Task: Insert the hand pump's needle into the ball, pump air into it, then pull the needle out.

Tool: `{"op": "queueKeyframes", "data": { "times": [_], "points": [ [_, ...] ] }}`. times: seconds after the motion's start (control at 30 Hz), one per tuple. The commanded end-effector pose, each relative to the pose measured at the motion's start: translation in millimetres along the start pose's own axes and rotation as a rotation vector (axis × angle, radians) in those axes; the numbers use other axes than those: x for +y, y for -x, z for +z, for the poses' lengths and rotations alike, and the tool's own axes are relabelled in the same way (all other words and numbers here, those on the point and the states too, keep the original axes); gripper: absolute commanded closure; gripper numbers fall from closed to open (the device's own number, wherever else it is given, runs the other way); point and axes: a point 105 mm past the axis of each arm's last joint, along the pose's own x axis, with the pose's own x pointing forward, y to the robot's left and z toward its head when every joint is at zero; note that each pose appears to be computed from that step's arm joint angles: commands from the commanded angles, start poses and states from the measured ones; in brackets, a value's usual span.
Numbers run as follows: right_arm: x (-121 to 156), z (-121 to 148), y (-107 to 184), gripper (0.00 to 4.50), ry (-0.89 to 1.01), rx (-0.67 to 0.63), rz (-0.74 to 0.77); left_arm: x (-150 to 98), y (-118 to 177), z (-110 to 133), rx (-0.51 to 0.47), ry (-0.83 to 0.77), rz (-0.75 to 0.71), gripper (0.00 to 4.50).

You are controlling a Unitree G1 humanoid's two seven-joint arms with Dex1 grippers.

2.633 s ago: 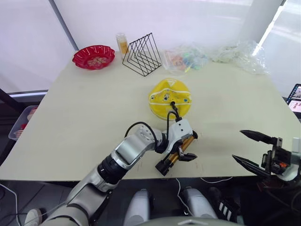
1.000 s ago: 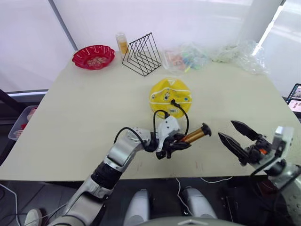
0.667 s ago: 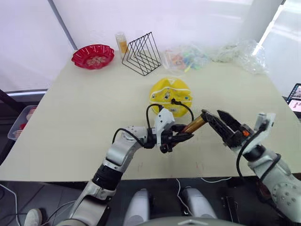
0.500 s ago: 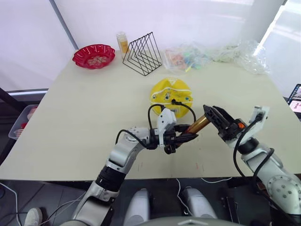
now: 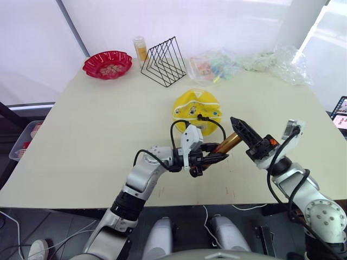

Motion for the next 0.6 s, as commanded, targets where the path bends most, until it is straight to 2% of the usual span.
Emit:
{"op": "queueKeyframes", "data": {
  "times": [0.03,0.17,0.27,0.37,0.4,0.6],
  "points": [
    [17.2,6.4,-2.3,0.00,0.015,-0.019,0.073,0.1,-0.7,8.0,-0.032,-0.023,0.002,3.49],
    [17.5,7.2,-3.3,0.00,0.018,-0.022,0.079,0.3,-1.1,5.5,-0.023,-0.016,0.004,3.49],
    [17.3,7.8,-3.7,0.74,0.024,-0.027,0.079,-0.4,-0.9,4.2,-0.019,-0.013,0.002,3.49],
    [16.5,7.9,-4.1,2.17,0.031,-0.028,0.077,-0.7,-1.0,3.2,-0.016,-0.013,-0.001,3.49],
    [16.0,7.7,-4.3,2.41,0.034,-0.027,0.075,-0.6,-1.1,3.2,-0.016,-0.013,-0.002,3.49],
    [13.3,6.7,-4.6,2.47,0.050,-0.026,0.063,-0.9,-0.9,2.6,-0.014,-0.010,-0.007,3.49]
  ]
}}
